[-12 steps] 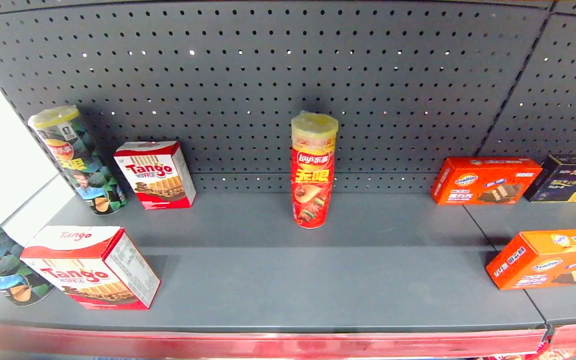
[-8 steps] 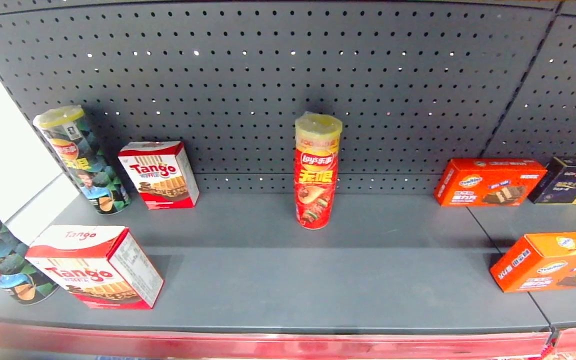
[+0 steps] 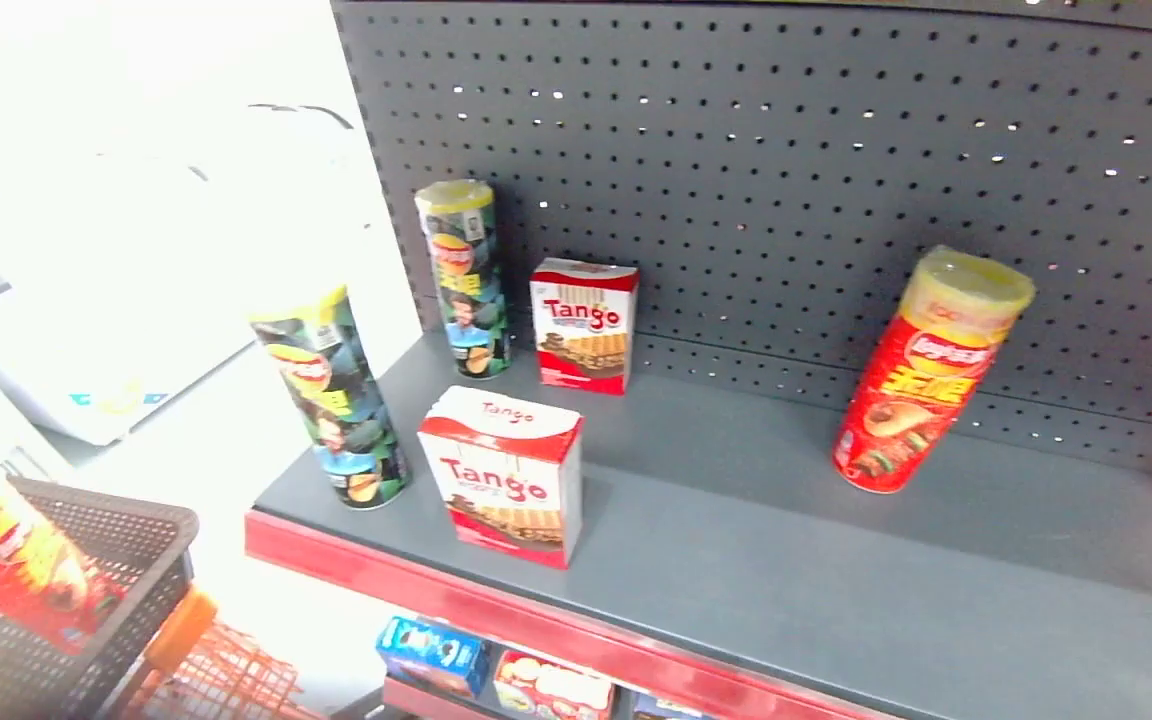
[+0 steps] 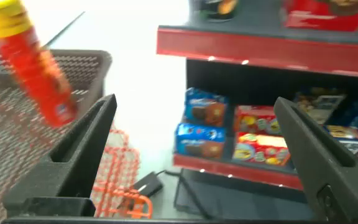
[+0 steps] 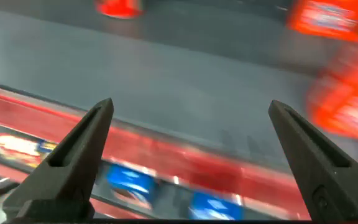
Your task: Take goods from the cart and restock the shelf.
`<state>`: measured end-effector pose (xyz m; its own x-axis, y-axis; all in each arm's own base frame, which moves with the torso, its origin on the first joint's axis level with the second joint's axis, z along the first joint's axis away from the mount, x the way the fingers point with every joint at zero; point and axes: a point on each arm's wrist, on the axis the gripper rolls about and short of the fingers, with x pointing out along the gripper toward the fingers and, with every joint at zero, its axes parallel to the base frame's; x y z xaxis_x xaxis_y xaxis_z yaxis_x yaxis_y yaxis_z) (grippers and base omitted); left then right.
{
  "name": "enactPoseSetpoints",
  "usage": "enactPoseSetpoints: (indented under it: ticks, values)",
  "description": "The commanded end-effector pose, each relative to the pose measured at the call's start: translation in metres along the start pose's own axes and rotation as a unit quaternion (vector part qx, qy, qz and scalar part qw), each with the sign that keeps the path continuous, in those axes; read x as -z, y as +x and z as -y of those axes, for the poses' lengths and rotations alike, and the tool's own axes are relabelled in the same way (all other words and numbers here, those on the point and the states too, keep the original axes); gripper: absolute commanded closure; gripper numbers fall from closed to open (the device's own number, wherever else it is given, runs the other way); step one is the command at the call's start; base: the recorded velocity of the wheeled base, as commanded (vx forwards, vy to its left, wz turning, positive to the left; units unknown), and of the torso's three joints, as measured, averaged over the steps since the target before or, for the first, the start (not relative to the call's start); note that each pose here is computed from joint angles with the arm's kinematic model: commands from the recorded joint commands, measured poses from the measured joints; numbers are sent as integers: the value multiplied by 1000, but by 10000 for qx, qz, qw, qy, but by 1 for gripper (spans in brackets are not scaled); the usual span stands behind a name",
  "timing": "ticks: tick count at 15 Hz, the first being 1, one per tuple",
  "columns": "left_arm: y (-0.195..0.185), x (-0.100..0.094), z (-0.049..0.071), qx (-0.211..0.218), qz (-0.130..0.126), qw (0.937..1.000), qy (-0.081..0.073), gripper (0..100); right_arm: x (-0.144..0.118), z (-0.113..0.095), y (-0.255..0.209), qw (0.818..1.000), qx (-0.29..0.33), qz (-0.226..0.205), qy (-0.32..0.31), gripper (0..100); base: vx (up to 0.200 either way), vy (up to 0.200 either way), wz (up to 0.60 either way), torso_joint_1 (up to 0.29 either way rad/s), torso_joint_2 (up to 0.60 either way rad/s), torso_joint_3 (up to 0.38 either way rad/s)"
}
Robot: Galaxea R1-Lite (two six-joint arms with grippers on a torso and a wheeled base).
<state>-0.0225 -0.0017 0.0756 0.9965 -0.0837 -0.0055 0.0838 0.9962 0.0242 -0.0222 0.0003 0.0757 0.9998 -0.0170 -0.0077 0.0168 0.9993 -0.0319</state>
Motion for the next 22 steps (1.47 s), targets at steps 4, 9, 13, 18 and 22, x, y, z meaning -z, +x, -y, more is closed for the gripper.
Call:
enactPoseSetpoints:
  ticks: [4, 9, 13, 18, 22]
  values:
    - [0, 0, 0, 3, -3, 10000, 7, 0, 0, 0, 0, 10000, 14, -16, 90, 0, 0, 0, 150, -1, 1, -1]
    - [0, 0, 0, 18, -3, 10000, 22, 0, 0, 0, 0, 10000, 7, -16, 90, 0, 0, 0, 0, 0, 0, 0]
    - [-9, -49, -3, -688, 114, 9968, 401, 0, 0, 0, 0, 10000, 14, -16, 90, 0, 0, 0, 0, 0, 0, 0]
    - [25, -67, -9, -1130, -1168, 9860, 371, 0, 0, 0, 0, 10000, 7, -16, 90, 0, 0, 0, 0, 0, 0, 0]
    - [68, -89, -17, -1236, -2043, 9709, -194, 0, 0, 0, 0, 10000, 14, -16, 90, 0, 0, 0, 0, 0, 0, 0]
